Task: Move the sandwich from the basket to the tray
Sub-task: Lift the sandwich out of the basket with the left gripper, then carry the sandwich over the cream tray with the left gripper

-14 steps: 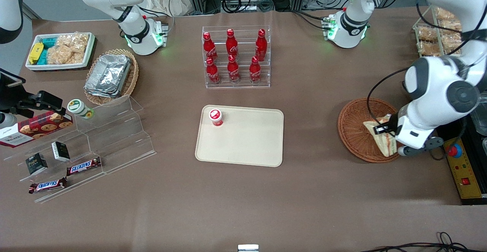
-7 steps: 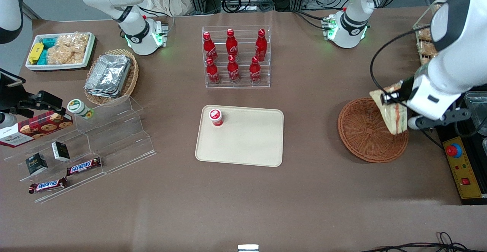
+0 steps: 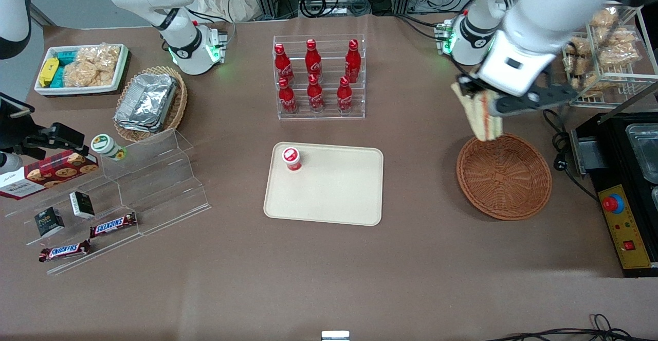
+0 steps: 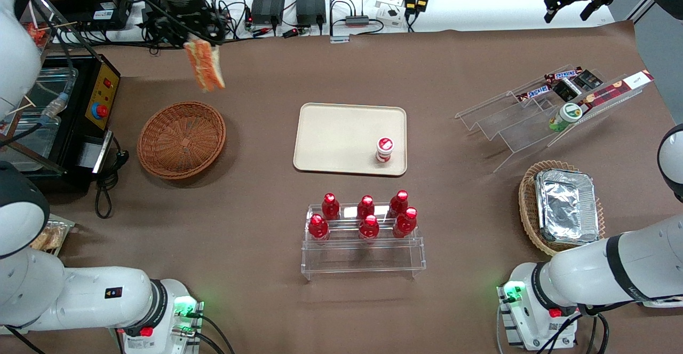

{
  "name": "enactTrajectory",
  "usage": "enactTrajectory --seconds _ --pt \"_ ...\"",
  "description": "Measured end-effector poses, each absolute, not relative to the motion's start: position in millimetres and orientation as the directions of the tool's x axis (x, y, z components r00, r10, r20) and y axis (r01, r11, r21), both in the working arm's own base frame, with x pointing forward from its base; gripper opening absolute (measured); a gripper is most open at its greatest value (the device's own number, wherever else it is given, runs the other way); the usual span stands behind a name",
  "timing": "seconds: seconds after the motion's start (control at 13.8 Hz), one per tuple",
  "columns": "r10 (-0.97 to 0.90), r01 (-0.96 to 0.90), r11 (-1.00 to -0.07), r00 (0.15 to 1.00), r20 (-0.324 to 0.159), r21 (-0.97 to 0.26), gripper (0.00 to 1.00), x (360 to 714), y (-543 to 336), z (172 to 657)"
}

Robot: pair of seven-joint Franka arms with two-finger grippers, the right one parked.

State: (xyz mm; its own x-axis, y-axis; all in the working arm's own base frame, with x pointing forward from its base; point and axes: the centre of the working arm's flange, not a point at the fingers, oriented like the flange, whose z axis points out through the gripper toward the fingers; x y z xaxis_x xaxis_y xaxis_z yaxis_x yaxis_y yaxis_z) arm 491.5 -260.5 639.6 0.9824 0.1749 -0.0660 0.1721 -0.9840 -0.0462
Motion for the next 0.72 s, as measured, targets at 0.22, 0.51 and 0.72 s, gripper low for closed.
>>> enactTrajectory --seconds 0.22,0.51,0.72 --pt "0.128 0.123 -0.990 0.989 -0.068 -0.076 0.29 462 -321 626" --pt "0.097 0.094 -0.995 0.989 -0.114 -0.034 0.30 485 -368 557" --pt "0.077 0.076 -0.997 0.987 -0.142 -0.013 0.30 513 -388 492"
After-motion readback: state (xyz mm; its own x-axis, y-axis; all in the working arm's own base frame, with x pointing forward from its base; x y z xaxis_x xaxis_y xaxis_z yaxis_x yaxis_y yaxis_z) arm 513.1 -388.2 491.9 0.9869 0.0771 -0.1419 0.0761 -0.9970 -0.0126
